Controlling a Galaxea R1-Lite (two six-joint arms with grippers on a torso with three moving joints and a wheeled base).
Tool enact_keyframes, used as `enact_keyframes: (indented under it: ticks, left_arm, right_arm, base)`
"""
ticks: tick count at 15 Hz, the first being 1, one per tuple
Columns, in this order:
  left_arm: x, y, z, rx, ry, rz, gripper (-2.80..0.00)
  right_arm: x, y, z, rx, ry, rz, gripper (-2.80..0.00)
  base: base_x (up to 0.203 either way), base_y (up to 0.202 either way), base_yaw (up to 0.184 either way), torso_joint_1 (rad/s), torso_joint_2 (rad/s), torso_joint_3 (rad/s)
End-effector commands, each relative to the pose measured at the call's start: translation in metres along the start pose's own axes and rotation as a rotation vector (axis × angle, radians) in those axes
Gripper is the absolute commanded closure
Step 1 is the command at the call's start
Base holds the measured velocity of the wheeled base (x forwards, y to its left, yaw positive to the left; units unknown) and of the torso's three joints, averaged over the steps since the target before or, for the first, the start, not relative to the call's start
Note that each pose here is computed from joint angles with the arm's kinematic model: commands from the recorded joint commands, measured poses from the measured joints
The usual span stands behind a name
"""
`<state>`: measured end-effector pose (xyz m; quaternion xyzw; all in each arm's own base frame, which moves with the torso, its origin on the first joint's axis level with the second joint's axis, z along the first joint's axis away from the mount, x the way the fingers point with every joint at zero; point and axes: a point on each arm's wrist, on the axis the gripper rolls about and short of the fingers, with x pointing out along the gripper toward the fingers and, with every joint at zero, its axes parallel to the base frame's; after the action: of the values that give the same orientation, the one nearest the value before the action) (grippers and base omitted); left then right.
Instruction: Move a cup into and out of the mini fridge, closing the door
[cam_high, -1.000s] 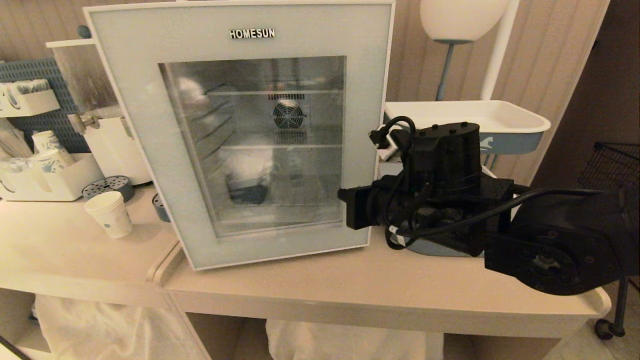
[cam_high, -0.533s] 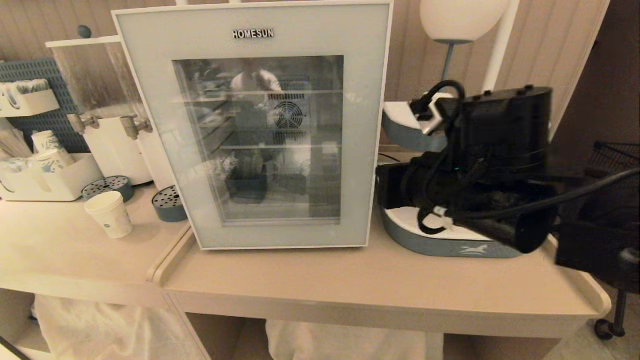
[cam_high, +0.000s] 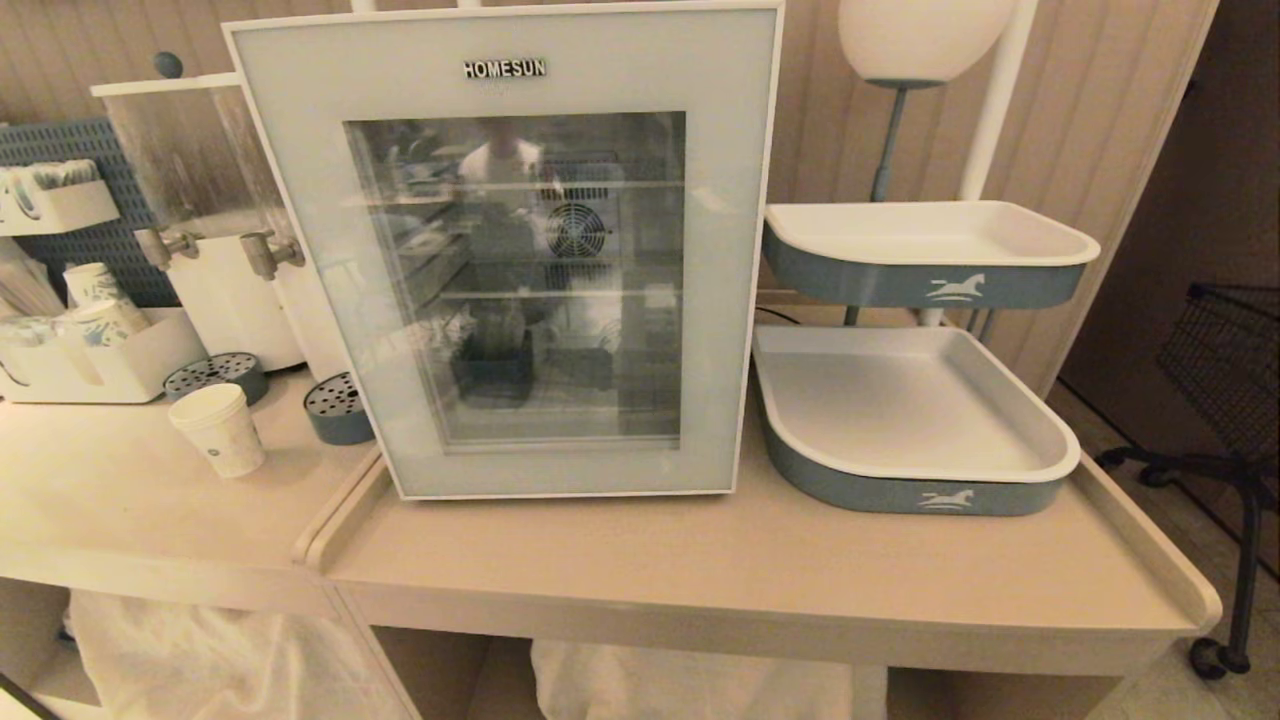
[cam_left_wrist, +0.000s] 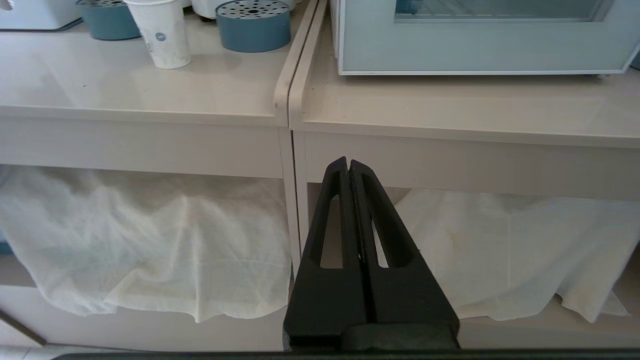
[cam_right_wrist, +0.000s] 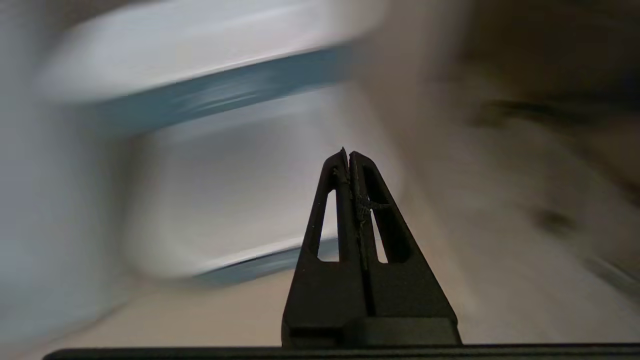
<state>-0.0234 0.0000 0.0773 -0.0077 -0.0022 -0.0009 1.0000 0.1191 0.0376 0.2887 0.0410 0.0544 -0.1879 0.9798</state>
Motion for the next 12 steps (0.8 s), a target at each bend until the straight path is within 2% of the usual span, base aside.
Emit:
enact_keyframes:
  ticks: [1,3,4,6,8,9,10,12]
  left_arm:
    - [0.0,0.0,0.0,0.0,-0.002,0.001,0.0]
    - [0.0,0.0,0.0,0.002,-0.002,0.002,0.0]
    - [0.0,0.0,0.0,0.002,-0.002,0.0,0.0]
    - [0.0,0.0,0.0,0.002,-0.002,0.0,0.0]
    - [0.0,0.0,0.0,0.002,-0.002,0.0,0.0]
    - [0.0,0.0,0.0,0.002,-0.002,0.0,0.0]
    - [0.0,0.0,0.0,0.002,-0.002,0.0,0.0]
    - [0.0,0.0,0.0,0.002,-0.002,0.0,0.0]
  right_arm:
    - [-0.053,-0.068,-0.006,0.143,-0.145,-0.171,0.0]
    - [-0.085,-0.096,-0.038,0.189,-0.204,-0.286,0.0]
    - [-0.1,-0.106,-0.053,0.215,-0.24,-0.306,0.0]
    - [-0.126,-0.119,-0.078,0.263,-0.326,-0.247,0.0]
    - [-0.148,-0.127,-0.108,0.26,-0.418,-0.134,0.0]
    - [-0.148,-0.127,-0.123,0.237,-0.428,-0.104,0.0]
    - [-0.138,-0.123,-0.14,0.184,-0.4,-0.061,0.0]
    - [-0.107,-0.111,-0.182,0.009,-0.29,0.054,0.0]
  base:
    - [0.0,0.0,0.0,0.0,0.0,0.0]
    - [0.0,0.0,0.0,0.0,0.0,0.0]
    - [0.0,0.0,0.0,0.0,0.0,0.0]
    - [0.0,0.0,0.0,0.0,0.0,0.0]
    - [0.0,0.0,0.0,0.0,0.0,0.0]
    - [0.0,0.0,0.0,0.0,0.0,0.0]
    - [0.0,0.0,0.0,0.0,0.0,0.0]
    - [0.0,0.0,0.0,0.0,0.0,0.0]
